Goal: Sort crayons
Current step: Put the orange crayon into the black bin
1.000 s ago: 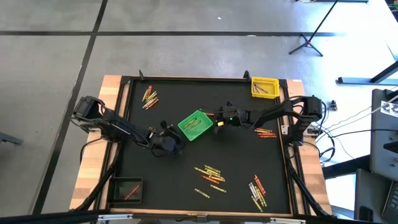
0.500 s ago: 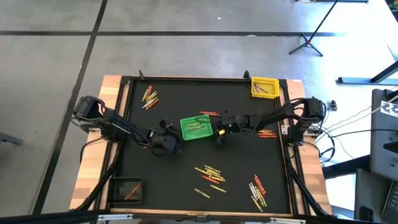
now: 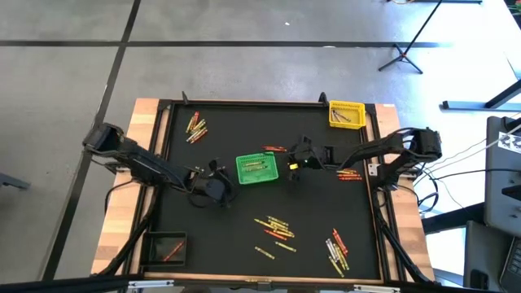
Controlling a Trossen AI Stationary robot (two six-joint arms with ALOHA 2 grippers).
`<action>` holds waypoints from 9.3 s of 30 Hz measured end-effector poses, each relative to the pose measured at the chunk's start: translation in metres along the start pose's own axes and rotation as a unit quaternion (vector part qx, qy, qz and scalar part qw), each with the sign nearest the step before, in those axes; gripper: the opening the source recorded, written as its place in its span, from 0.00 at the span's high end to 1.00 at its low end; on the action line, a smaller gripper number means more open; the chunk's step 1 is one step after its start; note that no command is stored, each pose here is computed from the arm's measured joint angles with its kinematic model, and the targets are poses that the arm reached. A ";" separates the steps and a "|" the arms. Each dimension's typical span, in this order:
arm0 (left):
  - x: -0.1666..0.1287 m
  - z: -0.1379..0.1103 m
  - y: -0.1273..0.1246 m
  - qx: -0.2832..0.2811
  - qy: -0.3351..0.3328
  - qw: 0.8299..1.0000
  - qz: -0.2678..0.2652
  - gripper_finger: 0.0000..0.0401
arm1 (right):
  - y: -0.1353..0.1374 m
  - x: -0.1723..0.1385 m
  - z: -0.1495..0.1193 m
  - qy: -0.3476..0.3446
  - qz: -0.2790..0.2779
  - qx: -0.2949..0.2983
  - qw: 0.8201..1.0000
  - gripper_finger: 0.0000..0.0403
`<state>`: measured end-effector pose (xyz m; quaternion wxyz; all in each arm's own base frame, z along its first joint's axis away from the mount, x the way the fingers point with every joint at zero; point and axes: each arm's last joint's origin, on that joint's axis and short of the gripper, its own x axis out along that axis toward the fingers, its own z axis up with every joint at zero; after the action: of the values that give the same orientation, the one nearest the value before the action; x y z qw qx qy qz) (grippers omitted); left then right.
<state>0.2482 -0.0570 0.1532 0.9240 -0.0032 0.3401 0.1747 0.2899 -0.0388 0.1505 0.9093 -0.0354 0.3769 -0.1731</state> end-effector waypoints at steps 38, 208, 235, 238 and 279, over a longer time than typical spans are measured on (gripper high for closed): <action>-0.043 0.034 0.006 0.053 -0.134 0.989 0.018 0.74 | -0.045 0.051 -0.031 0.042 0.056 -0.006 0.998 0.86; -0.023 0.036 0.001 0.072 -0.165 0.984 0.007 0.74 | -0.015 -0.040 0.031 -0.316 0.145 0.093 0.933 0.97; -0.038 0.004 0.026 -0.016 -0.358 0.930 -0.077 0.58 | 0.027 -0.022 0.070 -0.359 0.186 -0.017 0.914 0.96; -0.041 0.005 0.025 -0.016 -0.364 0.928 -0.078 0.57 | 0.032 -0.025 0.071 -0.368 0.187 -0.033 0.910 0.96; -0.045 0.014 0.019 0.024 -0.380 0.917 -0.120 0.97 | 0.080 0.014 0.101 -0.381 0.225 -0.072 0.894 0.95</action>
<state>0.2188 -0.0517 0.1941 0.9974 0.0449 -0.0356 0.0426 0.3925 0.0247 0.1981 0.9928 -0.0782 0.0112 0.0905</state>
